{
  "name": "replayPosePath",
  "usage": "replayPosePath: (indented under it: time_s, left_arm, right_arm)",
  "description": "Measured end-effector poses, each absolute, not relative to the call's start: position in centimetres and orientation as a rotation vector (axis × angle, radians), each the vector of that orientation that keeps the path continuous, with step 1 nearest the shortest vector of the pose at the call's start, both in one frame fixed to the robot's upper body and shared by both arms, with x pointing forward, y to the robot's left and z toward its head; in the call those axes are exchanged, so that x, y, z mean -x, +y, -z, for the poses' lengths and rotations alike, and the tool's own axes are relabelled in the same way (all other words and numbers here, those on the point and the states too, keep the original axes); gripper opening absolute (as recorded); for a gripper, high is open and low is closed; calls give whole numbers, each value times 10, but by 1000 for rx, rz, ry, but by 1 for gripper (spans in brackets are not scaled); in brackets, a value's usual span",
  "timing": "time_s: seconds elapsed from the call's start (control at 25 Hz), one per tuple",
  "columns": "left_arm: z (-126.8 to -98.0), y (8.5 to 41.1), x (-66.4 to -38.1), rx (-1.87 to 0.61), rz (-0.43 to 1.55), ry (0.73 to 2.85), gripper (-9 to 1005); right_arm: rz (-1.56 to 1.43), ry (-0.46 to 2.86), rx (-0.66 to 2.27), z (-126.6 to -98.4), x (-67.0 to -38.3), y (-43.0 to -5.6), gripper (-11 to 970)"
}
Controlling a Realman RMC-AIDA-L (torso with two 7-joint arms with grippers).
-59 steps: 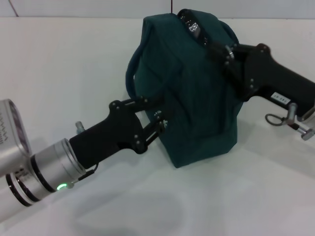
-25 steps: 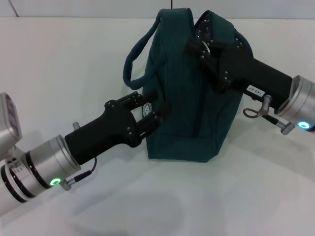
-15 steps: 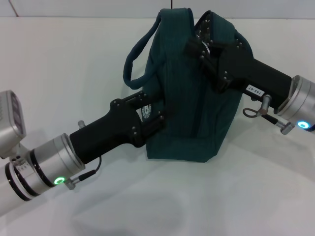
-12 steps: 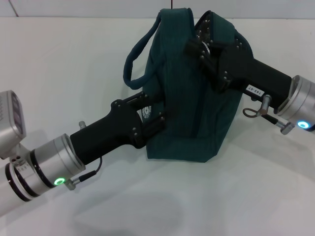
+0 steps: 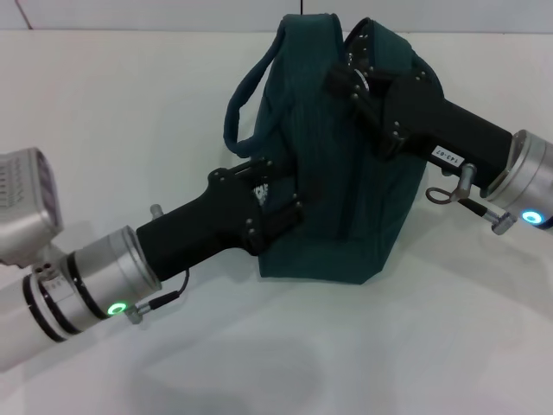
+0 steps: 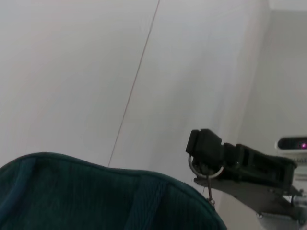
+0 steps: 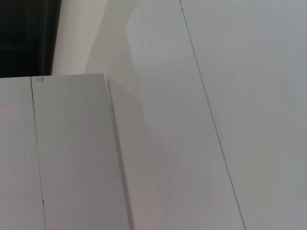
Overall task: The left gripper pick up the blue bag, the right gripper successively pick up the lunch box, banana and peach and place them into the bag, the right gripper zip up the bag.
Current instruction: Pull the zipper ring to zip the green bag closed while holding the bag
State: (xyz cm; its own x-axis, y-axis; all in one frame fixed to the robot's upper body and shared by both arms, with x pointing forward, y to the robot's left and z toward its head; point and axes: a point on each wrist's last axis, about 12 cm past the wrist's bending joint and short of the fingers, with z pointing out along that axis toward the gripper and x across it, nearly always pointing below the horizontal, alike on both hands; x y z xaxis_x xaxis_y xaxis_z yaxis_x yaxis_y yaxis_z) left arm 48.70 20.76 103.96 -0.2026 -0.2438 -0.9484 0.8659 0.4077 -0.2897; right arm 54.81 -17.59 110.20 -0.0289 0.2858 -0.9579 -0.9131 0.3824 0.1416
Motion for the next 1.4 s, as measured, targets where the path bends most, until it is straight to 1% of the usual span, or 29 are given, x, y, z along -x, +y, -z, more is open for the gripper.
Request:
replayPosePath:
  time_s: [0.6, 0.76, 0.96, 1.24, 1.4]
  left_arm:
    - [-1039, 207, -499, -605, 1022, 1434, 468]
    - [-1041, 206, -502, -622, 1007, 1419, 301]
    - [-1043, 213, -503, -614, 957, 1398, 213]
    - [-1044, 218, -501, -692, 874, 1344, 91]
    - [-1042, 218, -500, -741, 857, 1334, 66]
  right_arm:
    - [-1089, 1225, 655, -1102, -546, -178, 35]
    - [-1088, 1222, 635, -1102, -546, -179, 35]
    - [-1086, 1230, 621, -1101, -546, -181, 36]
    - [-1083, 1235, 580, -1101, -547, -185, 36]
    - [-1053, 1252, 489, -1098, -551, -194, 36]
